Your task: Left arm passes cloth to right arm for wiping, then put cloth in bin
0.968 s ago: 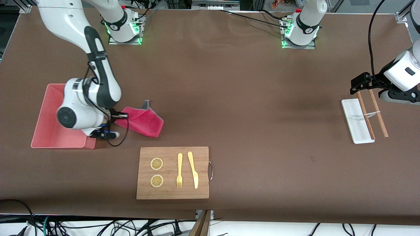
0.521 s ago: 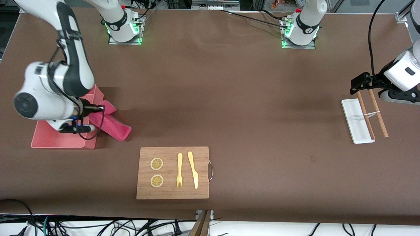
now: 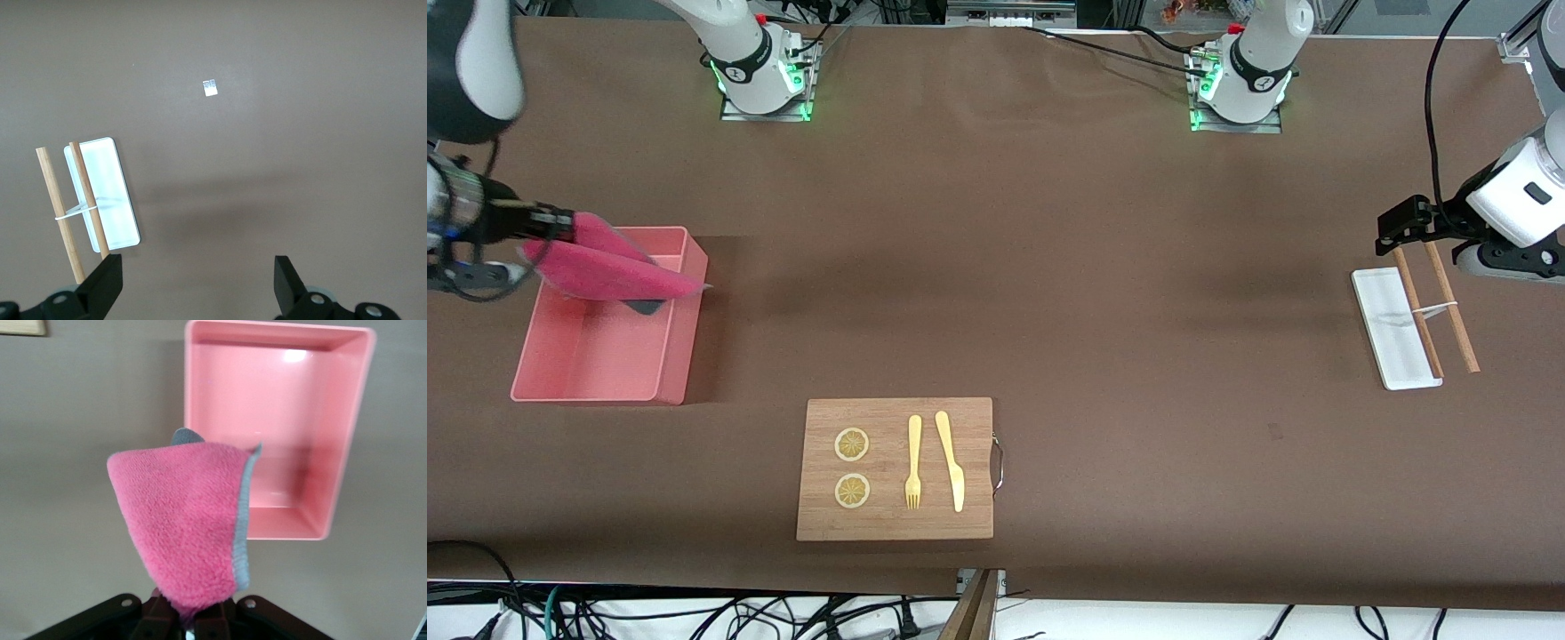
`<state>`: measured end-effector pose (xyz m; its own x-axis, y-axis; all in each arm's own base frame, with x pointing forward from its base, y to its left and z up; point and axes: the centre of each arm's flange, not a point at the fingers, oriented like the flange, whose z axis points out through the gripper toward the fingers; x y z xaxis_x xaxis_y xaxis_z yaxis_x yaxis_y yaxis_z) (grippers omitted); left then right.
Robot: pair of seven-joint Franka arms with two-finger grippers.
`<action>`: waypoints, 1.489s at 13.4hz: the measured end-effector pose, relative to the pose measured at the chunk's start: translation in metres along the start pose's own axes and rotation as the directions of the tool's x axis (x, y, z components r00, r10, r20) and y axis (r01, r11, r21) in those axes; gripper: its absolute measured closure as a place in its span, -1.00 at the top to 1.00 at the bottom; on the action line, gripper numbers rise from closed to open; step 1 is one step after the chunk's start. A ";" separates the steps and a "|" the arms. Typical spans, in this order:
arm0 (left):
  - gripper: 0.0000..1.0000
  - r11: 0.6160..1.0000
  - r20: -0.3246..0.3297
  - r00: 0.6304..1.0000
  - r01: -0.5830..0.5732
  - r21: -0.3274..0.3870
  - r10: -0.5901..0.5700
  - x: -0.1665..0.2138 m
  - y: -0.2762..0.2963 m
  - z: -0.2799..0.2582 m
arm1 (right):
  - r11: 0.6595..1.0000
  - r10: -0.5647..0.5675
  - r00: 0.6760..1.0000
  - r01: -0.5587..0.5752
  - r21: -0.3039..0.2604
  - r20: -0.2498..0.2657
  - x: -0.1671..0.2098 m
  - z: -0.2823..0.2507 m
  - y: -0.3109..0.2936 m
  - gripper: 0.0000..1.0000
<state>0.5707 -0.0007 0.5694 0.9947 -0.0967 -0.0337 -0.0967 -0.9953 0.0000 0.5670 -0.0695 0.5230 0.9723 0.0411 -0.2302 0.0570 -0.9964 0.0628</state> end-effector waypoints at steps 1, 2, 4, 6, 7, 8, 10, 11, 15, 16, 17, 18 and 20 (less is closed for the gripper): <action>1.00 1.000 0.000 1.000 0.000 0.000 0.000 0.000 0.000 0.000 | 1.000 0.002 1.000 -0.002 -0.006 0.005 -0.004 0.002 0.020 -0.96; 1.00 1.000 0.000 1.000 0.000 0.000 0.000 0.000 0.000 0.000 | 1.000 0.010 1.000 -0.010 -0.010 0.014 -0.004 0.010 0.035 -0.96; 1.00 1.000 0.000 1.000 0.000 0.000 0.000 0.000 0.000 0.000 | 1.000 0.016 1.000 -0.016 -0.022 0.019 0.009 0.032 0.045 -0.85; 1.00 1.000 0.002 1.000 0.000 0.000 0.000 0.000 0.000 0.000 | 0.999 0.010 0.999 -0.009 -0.038 0.034 0.025 0.055 0.041 -0.44; 1.00 1.000 0.002 1.000 0.000 0.000 0.000 0.000 0.000 0.000 | 0.999 0.008 0.999 -0.007 -0.042 0.037 0.030 0.060 0.039 -0.21; 1.00 1.000 0.003 1.000 0.000 0.000 0.000 0.000 0.000 0.000 | 0.999 0.007 1.000 -0.006 -0.044 0.024 0.032 0.059 0.039 -0.02; 1.00 1.000 0.004 1.000 0.000 0.000 0.000 0.000 0.000 0.000 | 1.000 0.006 0.999 -0.007 -0.019 -0.032 0.030 0.041 0.036 0.44; 1.00 1.000 0.005 1.000 0.000 0.000 0.000 0.000 0.000 0.000 | 1.000 -0.001 0.998 0.001 0.005 -0.069 0.025 0.025 0.030 0.62; 1.00 1.000 0.008 1.000 0.000 -0.001 0.000 -0.001 0.000 0.001 | 0.995 -0.075 0.979 0.086 0.054 -0.188 -0.022 -0.056 -0.022 1.00; 1.00 1.000 0.008 1.000 0.000 -0.001 0.000 -0.001 0.000 0.001 | 0.993 -0.091 0.974 0.104 0.055 -0.207 -0.033 -0.070 -0.037 1.00; 1.00 1.000 0.009 1.000 0.000 -0.001 0.000 -0.001 0.000 0.001 | 0.991 -0.111 0.969 0.125 0.052 -0.221 -0.039 -0.079 -0.051 1.00; 1.00 1.000 0.009 1.000 0.000 -0.001 0.000 -0.001 0.000 0.001 | 0.988 -0.130 0.965 0.144 0.047 -0.226 -0.041 -0.082 -0.062 1.00; 1.00 1.000 0.009 1.000 0.000 -0.001 0.000 -0.001 0.000 0.001 | 0.984 -0.163 0.963 0.175 0.038 -0.215 -0.037 -0.077 -0.081 1.00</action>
<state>0.5698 -0.0006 0.5686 0.9944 -0.0965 -0.0427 -0.0966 -0.9953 0.0009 0.5439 0.0158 0.6015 0.9757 0.2181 -0.0229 0.2177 -0.9759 -0.0159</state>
